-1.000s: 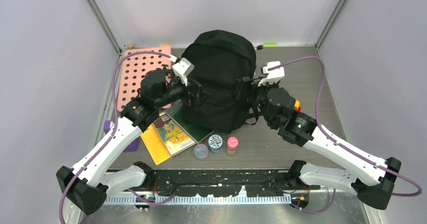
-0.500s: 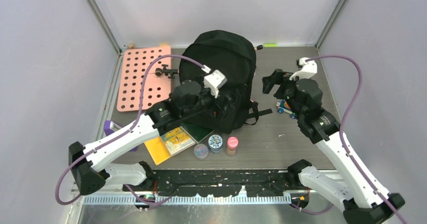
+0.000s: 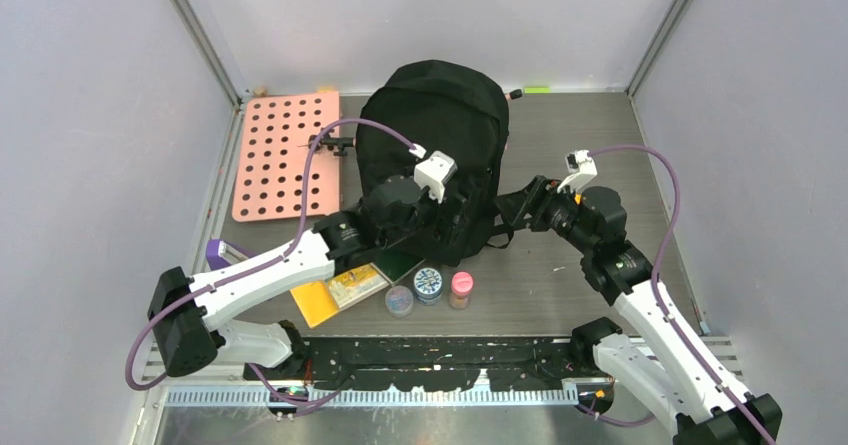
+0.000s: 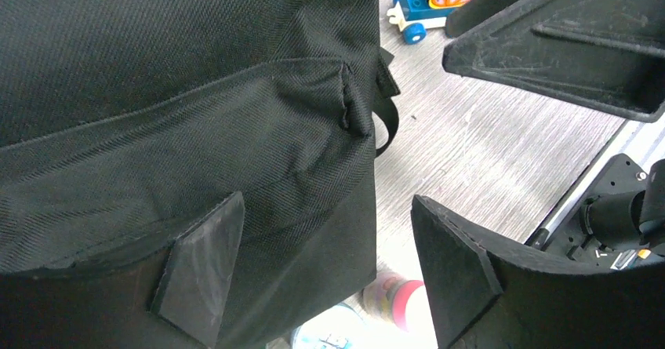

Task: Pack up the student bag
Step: Place the student bag at the center of the board.

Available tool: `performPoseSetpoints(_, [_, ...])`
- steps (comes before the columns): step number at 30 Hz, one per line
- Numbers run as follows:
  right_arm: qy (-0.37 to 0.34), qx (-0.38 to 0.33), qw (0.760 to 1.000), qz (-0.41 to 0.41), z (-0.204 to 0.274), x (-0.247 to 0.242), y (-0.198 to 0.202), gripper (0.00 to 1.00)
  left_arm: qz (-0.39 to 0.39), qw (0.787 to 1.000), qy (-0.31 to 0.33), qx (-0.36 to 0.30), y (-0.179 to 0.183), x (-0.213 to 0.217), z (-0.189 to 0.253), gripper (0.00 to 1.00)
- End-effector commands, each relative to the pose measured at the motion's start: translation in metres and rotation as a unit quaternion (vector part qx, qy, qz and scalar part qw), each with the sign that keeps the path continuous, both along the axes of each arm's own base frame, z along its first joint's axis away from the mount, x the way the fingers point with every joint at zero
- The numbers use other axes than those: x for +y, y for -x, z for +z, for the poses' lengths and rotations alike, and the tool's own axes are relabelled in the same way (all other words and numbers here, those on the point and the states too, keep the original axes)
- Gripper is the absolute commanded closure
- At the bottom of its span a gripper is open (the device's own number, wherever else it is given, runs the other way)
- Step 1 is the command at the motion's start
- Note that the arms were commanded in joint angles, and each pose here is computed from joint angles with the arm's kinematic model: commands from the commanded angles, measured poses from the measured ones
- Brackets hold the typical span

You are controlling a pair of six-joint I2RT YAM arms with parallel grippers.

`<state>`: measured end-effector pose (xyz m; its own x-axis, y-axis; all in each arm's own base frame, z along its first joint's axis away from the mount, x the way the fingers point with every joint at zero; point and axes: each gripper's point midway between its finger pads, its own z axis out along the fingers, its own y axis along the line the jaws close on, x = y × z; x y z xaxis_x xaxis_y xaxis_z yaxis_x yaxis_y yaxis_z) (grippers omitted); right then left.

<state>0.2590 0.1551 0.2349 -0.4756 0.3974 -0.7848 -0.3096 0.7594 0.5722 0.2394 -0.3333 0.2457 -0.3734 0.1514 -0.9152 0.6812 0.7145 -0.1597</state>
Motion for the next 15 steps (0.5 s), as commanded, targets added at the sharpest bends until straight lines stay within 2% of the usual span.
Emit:
performPoseSetpoints(1, [-0.059, -0.070, 0.995, 0.023, 0.039, 0.016, -0.014, 0.28, 0.030, 0.997, 0.068, -0.019, -0.008, -0.010, 0.023, 0.22])
performPoseSetpoints(8, [-0.086, -0.083, 0.992, 0.041, 0.041, 0.027, -0.022, 0.36, 0.035, 0.997, 0.064, -0.040, -0.010, -0.020, 0.028, 0.27])
performPoseSetpoints(15, [-0.081, -0.088, 0.992, 0.025, 0.036, 0.024, -0.031, 0.44, 0.036, 0.996, 0.050, -0.061, -0.012, -0.029, 0.032, 0.28])
